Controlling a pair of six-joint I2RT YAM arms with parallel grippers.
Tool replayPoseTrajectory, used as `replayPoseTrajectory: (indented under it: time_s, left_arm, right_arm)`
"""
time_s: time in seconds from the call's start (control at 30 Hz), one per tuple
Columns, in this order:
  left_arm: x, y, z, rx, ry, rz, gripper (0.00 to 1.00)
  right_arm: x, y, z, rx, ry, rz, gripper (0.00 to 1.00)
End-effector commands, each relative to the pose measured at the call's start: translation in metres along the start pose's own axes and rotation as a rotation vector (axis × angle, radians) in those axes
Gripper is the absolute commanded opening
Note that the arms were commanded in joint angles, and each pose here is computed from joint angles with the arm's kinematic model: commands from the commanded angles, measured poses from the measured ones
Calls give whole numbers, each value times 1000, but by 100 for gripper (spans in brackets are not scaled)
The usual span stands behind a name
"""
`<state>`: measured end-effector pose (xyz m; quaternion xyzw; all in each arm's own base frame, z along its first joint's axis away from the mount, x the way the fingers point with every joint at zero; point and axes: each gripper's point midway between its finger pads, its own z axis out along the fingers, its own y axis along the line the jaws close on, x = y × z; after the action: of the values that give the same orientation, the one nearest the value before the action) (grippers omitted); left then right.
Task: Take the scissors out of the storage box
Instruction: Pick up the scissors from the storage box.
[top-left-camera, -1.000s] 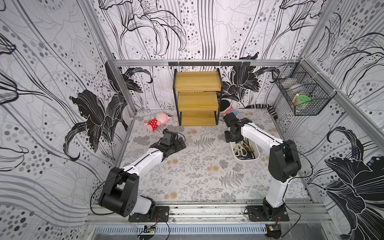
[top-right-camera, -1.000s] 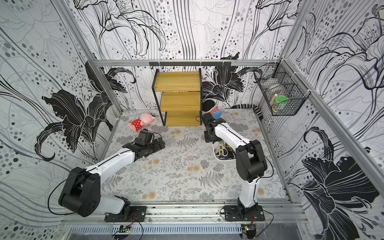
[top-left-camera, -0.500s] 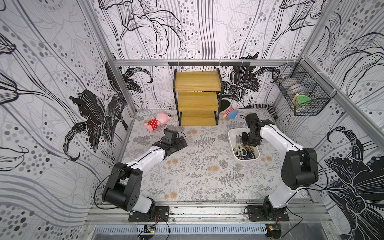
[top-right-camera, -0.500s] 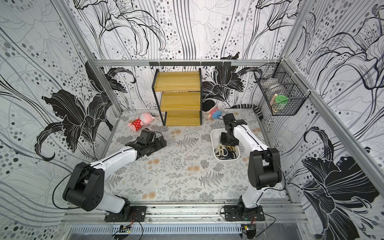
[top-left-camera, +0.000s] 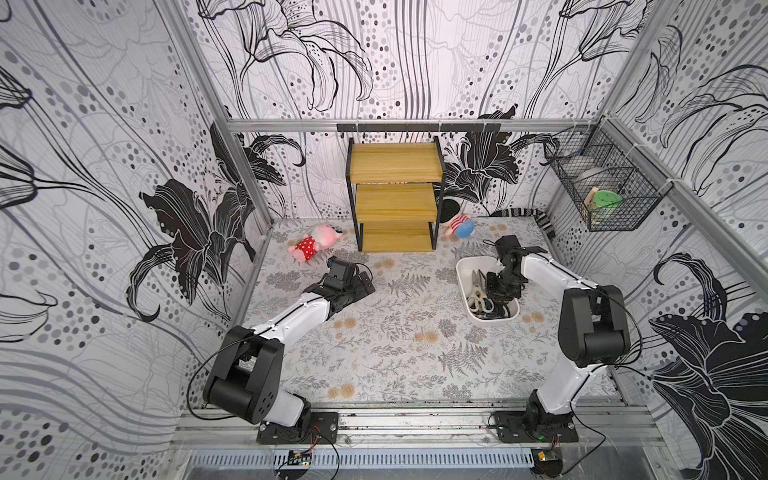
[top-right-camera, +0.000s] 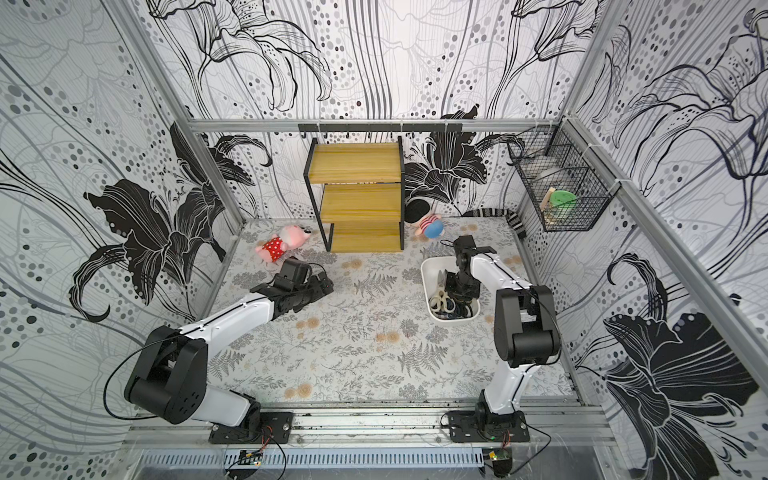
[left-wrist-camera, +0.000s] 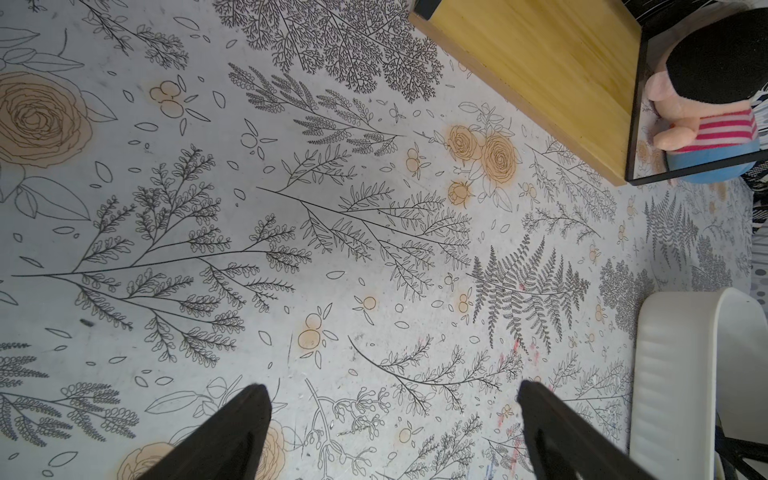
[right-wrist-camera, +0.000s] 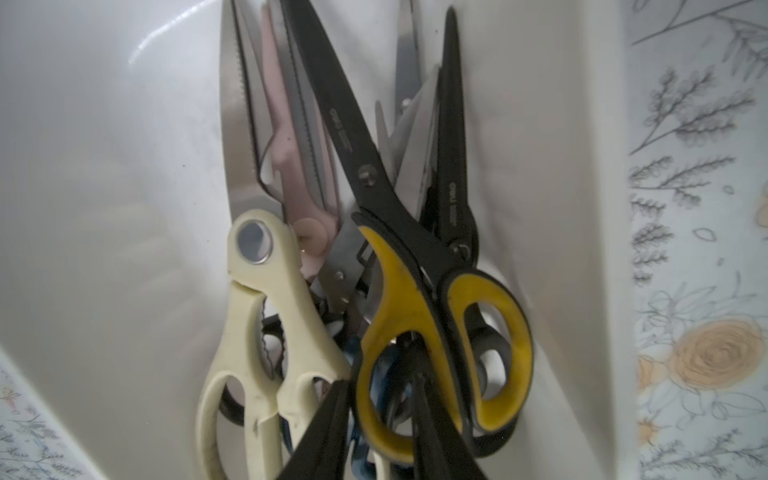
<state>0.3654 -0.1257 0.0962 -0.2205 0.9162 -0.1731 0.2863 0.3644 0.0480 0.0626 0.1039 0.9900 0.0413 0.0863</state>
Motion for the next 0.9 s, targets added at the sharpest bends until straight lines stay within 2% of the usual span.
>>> replayPoseTrajectory:
  time_s: [0.0,0.3,0.47,0.87]
  left_arm:
    - [-12,-7,-8,5,-43,3,98]
    - [-15,-5,-11,-12,-53,11,97]
    - [-16,-6,-10,-11,-51,11,98]
    - [-19,-11,-12,-6,-55,29,98]
  right_arm:
    - [2,-4,19,2,28,0,27]
    - [0,-1,19,-18,15,18,12]
    - [-1,-1,8,-27,-5,34,0]
    - [-5,1,-21,-39,-58,67,0]
